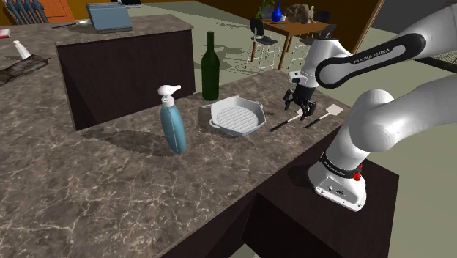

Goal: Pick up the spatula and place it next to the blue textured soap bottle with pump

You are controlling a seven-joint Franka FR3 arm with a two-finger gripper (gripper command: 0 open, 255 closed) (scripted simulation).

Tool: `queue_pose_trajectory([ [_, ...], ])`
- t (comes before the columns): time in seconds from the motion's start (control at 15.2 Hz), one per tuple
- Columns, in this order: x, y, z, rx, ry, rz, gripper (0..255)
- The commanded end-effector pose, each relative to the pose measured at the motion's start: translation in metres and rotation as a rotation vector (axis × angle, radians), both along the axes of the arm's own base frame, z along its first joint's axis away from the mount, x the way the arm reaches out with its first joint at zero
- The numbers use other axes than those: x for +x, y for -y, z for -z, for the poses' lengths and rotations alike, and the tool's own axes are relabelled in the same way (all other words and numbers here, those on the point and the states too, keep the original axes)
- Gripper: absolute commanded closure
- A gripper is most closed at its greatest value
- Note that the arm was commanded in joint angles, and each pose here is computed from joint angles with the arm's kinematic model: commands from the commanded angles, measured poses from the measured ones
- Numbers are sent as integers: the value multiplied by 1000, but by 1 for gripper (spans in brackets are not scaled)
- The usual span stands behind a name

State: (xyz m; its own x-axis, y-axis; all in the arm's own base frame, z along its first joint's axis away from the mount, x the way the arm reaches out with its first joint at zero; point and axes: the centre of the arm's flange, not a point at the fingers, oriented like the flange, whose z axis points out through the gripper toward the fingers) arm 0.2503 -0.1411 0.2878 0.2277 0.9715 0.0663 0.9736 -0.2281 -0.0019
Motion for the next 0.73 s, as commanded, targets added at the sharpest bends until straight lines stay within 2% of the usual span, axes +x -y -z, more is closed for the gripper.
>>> queue_pose_trajectory([
  [0.0,0,0,10,0,1,-1,0],
  [0.07,0,-1,18,0,1,-1,0],
  [0.59,0,-1,18,0,1,-1,0],
  [0.66,0,-1,18,0,1,-1,255],
])
